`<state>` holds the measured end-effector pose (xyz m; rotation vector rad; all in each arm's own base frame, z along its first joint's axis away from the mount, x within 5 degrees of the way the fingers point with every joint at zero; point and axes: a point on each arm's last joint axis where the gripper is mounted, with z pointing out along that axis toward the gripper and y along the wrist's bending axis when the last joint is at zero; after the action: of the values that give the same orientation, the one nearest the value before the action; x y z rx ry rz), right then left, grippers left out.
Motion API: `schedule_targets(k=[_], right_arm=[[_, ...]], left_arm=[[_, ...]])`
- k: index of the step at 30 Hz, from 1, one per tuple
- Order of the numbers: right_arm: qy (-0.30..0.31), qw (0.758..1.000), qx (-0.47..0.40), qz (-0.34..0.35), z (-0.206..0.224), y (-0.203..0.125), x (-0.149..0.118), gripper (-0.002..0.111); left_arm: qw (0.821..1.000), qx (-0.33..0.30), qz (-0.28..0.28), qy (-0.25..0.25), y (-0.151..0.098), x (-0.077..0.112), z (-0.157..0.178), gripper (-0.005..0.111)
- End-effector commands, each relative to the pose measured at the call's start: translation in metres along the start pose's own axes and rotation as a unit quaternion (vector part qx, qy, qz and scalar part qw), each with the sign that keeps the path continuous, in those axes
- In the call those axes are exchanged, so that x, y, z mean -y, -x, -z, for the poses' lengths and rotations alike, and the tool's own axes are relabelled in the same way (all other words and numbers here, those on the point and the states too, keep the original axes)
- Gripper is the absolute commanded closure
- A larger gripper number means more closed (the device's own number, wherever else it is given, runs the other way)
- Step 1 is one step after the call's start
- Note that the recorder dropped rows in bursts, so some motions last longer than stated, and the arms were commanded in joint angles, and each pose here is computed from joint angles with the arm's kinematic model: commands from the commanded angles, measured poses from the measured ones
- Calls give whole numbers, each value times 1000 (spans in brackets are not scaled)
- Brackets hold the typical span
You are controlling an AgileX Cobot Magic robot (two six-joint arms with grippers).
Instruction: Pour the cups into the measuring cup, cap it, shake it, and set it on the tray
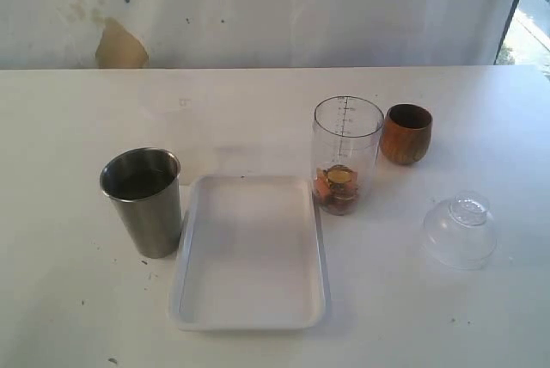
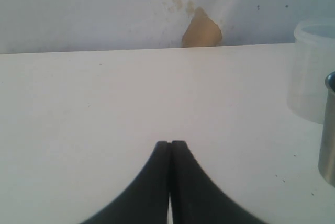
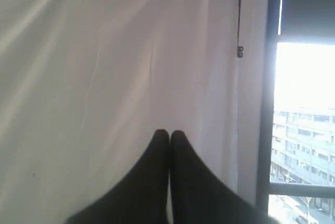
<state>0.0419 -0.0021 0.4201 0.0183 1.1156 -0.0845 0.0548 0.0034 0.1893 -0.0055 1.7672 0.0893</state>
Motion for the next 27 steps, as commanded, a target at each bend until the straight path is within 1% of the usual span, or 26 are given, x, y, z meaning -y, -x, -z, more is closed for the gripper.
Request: schedule_targets(k=[1, 4, 7, 10, 12, 16, 18, 19, 21, 23, 25, 27], right_arm=[[-47, 999, -12, -6, -1, -8, 10, 108], [-65, 997, -30, -4, -1, -21, 13, 108], [-67, 996, -58, 22, -1, -38, 13, 108], [-39, 996, -75, 23, 0, -51, 8, 108], [-5, 997, -77, 30, 2, -55, 3, 108], [6, 995, -95, 3, 7, -66, 0, 108], [27, 994, -105, 17, 11, -75, -3, 108], [42, 993, -102, 37, 13, -77, -6, 108], [75, 992, -89, 46, 17, -85, -12, 108], [104, 992, -51, 54, 20, -91, -18, 108], [113, 991, -28, 63, 24, -100, -21, 108], [112, 991, -37, 68, 28, -113, -21, 108]], left_arm=[[1000, 0, 6, 1, -2, 0, 0, 107], [1000, 0, 6, 1, -2, 0, 0, 107], [1000, 0, 6, 1, -2, 0, 0, 107], [1000, 0, 6, 1, -2, 0, 0, 107], [1000, 0, 6, 1, -2, 0, 0, 107], [1000, 0, 6, 1, -2, 0, 0, 107], [1000, 0, 6, 1, -2, 0, 0, 107], [1000, 0, 6, 1, -2, 0, 0, 107], [1000, 0, 6, 1, -2, 0, 0, 107], [1000, 0, 6, 1, -2, 0, 0, 107], [1000, 0, 6, 1, -2, 0, 0, 107], [1000, 0, 6, 1, -2, 0, 0, 107]])
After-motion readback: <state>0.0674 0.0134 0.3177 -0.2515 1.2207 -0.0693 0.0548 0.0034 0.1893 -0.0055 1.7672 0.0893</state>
